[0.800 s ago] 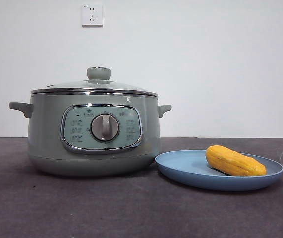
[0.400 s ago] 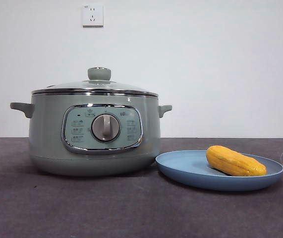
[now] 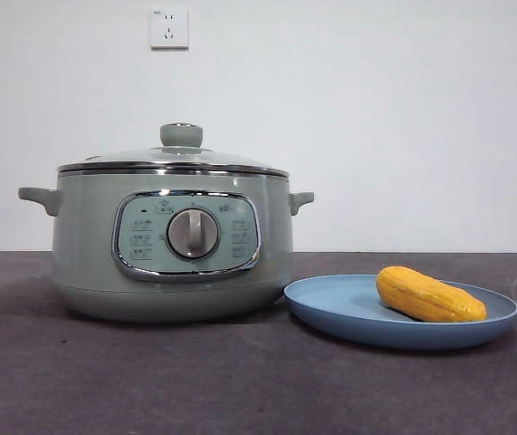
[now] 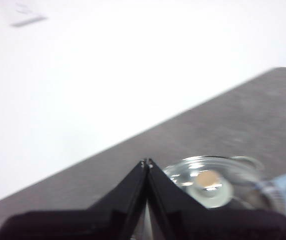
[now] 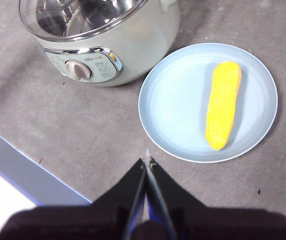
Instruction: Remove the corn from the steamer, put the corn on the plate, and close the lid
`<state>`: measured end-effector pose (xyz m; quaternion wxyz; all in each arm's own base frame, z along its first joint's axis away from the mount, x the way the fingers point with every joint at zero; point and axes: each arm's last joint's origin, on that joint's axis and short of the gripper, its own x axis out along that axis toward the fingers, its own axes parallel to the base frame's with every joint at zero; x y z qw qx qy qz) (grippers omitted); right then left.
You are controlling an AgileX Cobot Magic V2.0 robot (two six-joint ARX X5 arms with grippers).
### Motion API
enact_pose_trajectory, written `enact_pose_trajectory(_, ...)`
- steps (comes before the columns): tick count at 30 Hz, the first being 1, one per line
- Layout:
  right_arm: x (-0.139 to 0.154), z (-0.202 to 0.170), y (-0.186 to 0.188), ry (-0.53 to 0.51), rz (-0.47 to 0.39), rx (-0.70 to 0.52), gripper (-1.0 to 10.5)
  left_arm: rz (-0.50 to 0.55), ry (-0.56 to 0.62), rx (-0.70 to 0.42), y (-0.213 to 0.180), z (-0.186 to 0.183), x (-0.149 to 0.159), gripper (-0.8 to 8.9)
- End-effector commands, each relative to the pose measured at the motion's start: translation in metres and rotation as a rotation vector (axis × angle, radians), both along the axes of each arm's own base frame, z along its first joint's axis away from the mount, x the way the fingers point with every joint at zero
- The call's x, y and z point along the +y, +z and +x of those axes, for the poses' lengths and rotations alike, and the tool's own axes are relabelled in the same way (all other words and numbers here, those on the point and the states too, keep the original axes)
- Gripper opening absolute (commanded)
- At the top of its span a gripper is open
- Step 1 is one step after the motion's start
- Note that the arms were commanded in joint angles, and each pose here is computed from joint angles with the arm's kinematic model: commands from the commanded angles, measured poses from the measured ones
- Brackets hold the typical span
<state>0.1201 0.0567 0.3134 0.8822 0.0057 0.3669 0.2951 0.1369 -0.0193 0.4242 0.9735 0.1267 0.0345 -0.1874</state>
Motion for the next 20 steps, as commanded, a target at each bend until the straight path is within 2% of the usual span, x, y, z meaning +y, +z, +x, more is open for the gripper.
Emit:
enact_pose_trajectory(1,0.0,0.0,-0.002,0.003,-0.008,-0.001,0.0,0.021,0.056,-0.023,-0.034,-0.002,0.006,-0.04)
enact_pose_trajectory(10,0.0,0.0,-0.002,0.004,-0.008,0.0,0.0,0.011,0.199,-0.073,-0.148,-0.02,0.013,-0.04)
enact_pose_trajectory(14,0.0,0.0,-0.002,0.003,-0.008,-0.001,0.0,-0.024,0.276,-0.027,-0.191,-0.026,0.015,-0.04)
enact_pose_trajectory(20,0.0,0.0,-0.002,0.004,-0.008,0.0,0.0,-0.038,0.301,0.021,-0.24,-0.032,0.016,-0.04)
